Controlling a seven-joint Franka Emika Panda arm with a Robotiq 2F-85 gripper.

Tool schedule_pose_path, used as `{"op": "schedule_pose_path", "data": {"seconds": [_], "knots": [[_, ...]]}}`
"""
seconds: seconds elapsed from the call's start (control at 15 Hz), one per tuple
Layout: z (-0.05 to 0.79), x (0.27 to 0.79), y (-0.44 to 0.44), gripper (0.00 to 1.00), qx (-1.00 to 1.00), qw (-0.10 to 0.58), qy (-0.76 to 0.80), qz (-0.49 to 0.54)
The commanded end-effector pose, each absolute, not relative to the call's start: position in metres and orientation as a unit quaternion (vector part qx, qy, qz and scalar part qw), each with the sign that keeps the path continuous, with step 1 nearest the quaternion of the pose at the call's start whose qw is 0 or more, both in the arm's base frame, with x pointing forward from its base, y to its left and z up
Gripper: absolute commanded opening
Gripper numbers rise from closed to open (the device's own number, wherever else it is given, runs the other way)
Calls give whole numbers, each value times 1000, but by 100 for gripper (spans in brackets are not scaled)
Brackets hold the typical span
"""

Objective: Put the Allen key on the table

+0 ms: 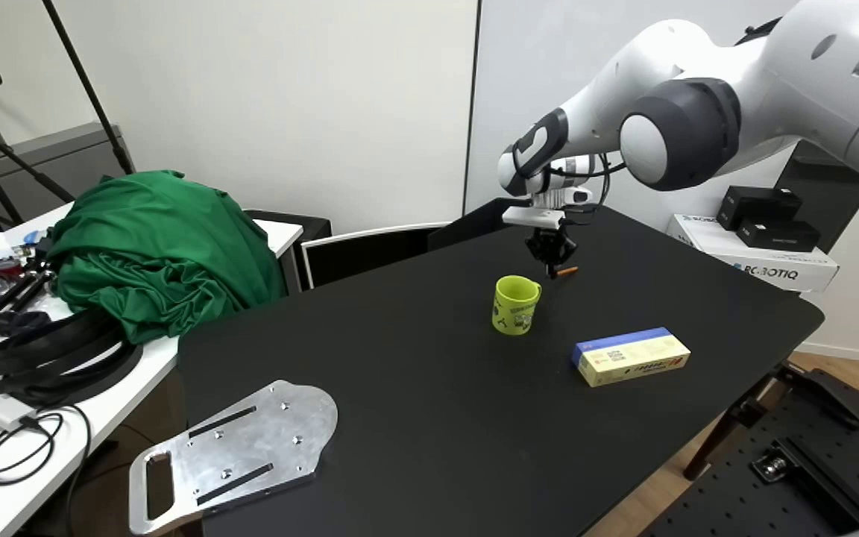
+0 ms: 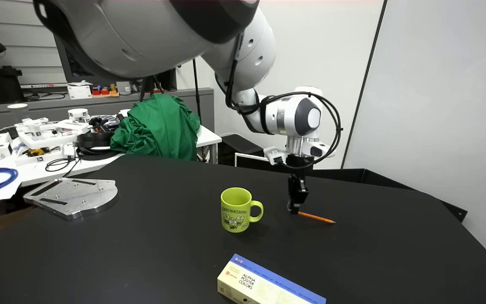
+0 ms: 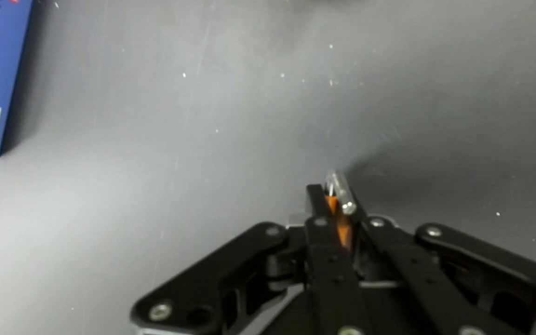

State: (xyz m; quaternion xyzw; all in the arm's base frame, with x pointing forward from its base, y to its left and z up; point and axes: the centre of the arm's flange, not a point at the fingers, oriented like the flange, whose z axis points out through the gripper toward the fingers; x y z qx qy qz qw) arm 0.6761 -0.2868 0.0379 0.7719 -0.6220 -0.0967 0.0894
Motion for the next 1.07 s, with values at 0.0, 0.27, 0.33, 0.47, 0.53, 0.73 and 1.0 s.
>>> {"op": "schedule_pose_path", "data": {"seconds": [0.0, 0.27, 0.33, 0.47, 0.53, 0.73, 1.0], "knots": [[44, 682, -291, 2, 746, 57, -650, -136], [40, 677, -294, 2, 734, 31, -661, -153], [37, 675, -294, 2, 733, 25, -662, -152], [34, 674, -295, 2, 731, 17, -665, -153], [33, 673, -295, 2, 730, 13, -666, -154], [26, 670, -298, 2, 727, 8, -669, -155], [13, 665, -303, 2, 724, 11, -671, -158]]}}
